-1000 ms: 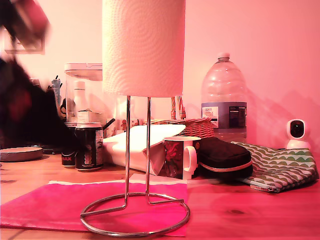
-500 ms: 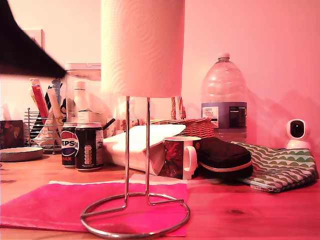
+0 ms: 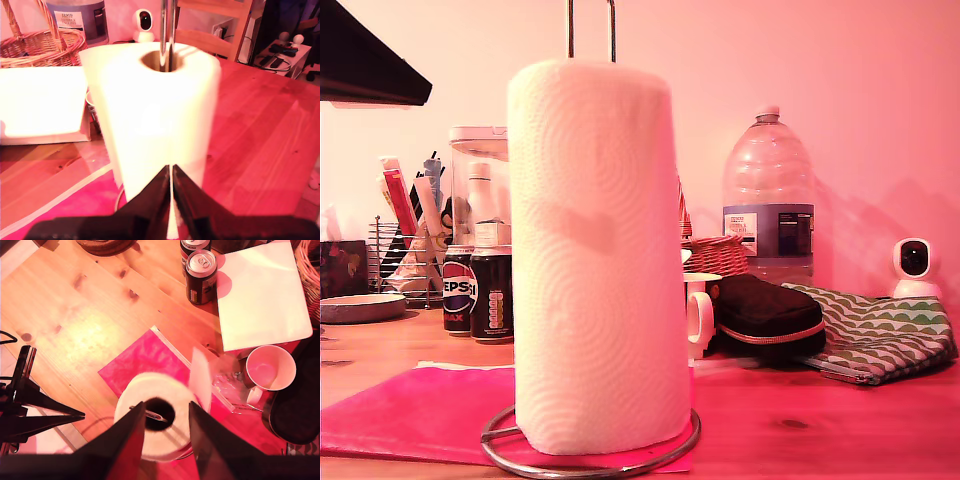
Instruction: Insert the paper towel roll into the metallic stand.
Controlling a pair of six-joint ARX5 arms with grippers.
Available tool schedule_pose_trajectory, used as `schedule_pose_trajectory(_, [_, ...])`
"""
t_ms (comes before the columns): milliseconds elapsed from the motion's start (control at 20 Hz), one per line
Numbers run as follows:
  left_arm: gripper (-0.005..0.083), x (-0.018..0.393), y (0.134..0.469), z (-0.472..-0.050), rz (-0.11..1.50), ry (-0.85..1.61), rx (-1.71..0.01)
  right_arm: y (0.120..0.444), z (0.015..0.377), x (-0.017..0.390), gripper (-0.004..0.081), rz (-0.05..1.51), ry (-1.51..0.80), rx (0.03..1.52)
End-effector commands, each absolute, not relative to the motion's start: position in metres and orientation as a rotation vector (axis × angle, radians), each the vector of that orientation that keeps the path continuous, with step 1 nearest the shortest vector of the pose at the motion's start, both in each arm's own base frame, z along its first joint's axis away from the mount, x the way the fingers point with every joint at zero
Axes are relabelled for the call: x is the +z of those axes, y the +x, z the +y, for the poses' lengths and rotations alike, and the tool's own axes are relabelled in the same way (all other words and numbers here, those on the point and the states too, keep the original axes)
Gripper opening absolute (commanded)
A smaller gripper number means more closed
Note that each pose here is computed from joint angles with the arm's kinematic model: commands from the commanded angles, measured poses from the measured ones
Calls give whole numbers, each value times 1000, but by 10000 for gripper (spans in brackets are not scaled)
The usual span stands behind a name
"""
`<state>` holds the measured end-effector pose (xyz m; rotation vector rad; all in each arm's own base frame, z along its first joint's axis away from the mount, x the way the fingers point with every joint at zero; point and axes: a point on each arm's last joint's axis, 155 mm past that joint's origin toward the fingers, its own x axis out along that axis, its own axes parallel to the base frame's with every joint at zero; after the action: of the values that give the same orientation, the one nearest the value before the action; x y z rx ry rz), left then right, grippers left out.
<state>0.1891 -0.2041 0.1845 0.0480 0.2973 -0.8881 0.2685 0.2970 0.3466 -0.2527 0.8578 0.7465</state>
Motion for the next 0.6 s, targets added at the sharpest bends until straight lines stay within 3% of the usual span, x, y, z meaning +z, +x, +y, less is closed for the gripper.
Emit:
schedule_pose_trajectory(0, [-19, 191, 189, -204, 269, 36, -889, 268, 296, 350, 29, 839, -264, 750])
schedule_pose_trajectory(50, [-19, 196, 188, -204, 250, 31, -891, 270, 294, 351, -5, 823, -292, 749])
schedule_pose_trajectory(400, [-19, 211, 186, -206, 193, 16, -911, 300, 299, 378, -8, 680, -216, 674])
schedule_pose_trajectory(550, [-19, 203, 192, -200, 214, 42, -865, 320, 273, 395, -8, 578, -303, 532])
